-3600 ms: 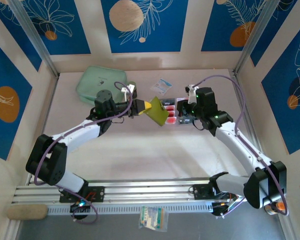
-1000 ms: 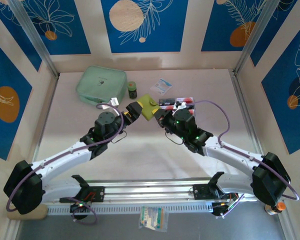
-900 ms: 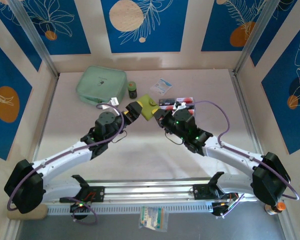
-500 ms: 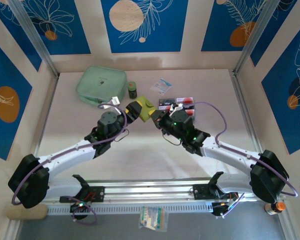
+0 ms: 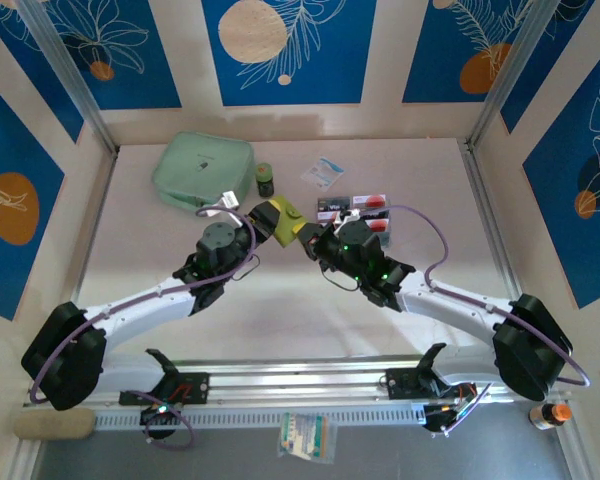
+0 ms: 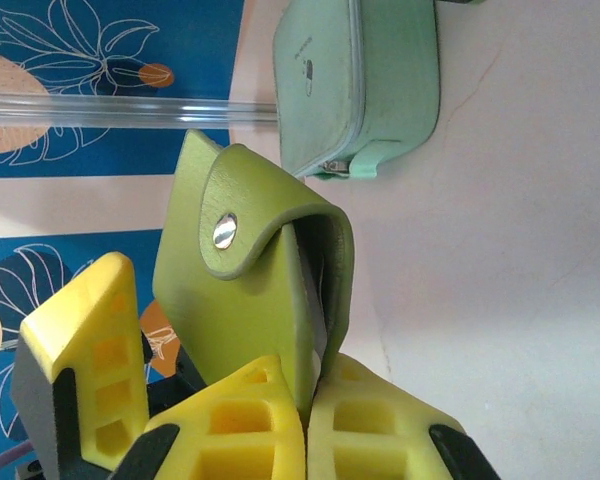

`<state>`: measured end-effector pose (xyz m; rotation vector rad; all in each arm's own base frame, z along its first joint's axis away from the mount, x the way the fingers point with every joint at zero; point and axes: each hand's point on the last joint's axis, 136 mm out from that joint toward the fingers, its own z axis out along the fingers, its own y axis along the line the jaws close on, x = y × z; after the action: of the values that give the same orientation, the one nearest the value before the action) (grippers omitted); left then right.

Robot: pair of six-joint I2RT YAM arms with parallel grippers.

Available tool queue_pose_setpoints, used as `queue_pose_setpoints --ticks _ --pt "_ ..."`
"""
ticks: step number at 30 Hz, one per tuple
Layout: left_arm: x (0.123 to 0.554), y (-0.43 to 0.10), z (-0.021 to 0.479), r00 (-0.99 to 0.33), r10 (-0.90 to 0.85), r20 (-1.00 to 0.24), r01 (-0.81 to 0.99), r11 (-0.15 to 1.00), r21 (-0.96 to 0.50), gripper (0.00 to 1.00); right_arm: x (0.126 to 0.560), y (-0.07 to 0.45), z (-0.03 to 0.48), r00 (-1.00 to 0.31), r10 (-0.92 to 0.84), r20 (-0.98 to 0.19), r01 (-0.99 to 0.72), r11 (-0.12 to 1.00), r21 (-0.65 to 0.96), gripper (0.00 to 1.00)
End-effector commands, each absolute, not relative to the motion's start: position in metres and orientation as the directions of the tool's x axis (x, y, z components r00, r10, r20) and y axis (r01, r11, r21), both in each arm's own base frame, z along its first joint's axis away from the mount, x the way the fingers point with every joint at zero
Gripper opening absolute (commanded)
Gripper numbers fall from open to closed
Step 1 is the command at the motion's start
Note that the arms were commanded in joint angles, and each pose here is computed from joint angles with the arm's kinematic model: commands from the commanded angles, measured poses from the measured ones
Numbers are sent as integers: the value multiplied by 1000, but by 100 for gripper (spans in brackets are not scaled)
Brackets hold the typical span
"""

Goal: Put the credit cards into the card holder

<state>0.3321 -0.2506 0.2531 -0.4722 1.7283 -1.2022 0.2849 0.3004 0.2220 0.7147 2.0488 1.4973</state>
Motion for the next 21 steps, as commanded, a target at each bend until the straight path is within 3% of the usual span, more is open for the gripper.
queue_pose_setpoints --ticks 1,5,6,7,10,11,17,21 --pt "335 -244 261 -444 -763 -470 210 421 -883 32 285 311 251 -751 657 -73 70 189 980 0" --pt "335 -241 262 -448 -760 -471 214 420 -882 9 282 314 249 -774 628 -88 67 219 973 0" --pt "335 -239 261 -451 -758 -472 214 421 -881 3 282 314 248 -781 617 -95 62 228 972 3" --pt "335 -238 262 -455 -754 -473 216 423 -880 0 282 314 246 -794 600 -98 61 239 969 12" --pt "336 -233 261 -483 -737 -473 207 430 -879 0 280 307 235 -830 548 -105 75 296 952 43" --pt "336 -232 263 -493 -728 -477 205 435 -877 0 279 302 231 -840 532 -110 78 318 945 48" --pt "327 -226 267 -599 -565 -568 203 579 -790 0 273 259 199 -874 453 -173 88 499 862 51" --pt "318 -230 270 -658 -436 -614 233 658 -716 0 281 246 209 -870 361 -336 -43 622 782 53"
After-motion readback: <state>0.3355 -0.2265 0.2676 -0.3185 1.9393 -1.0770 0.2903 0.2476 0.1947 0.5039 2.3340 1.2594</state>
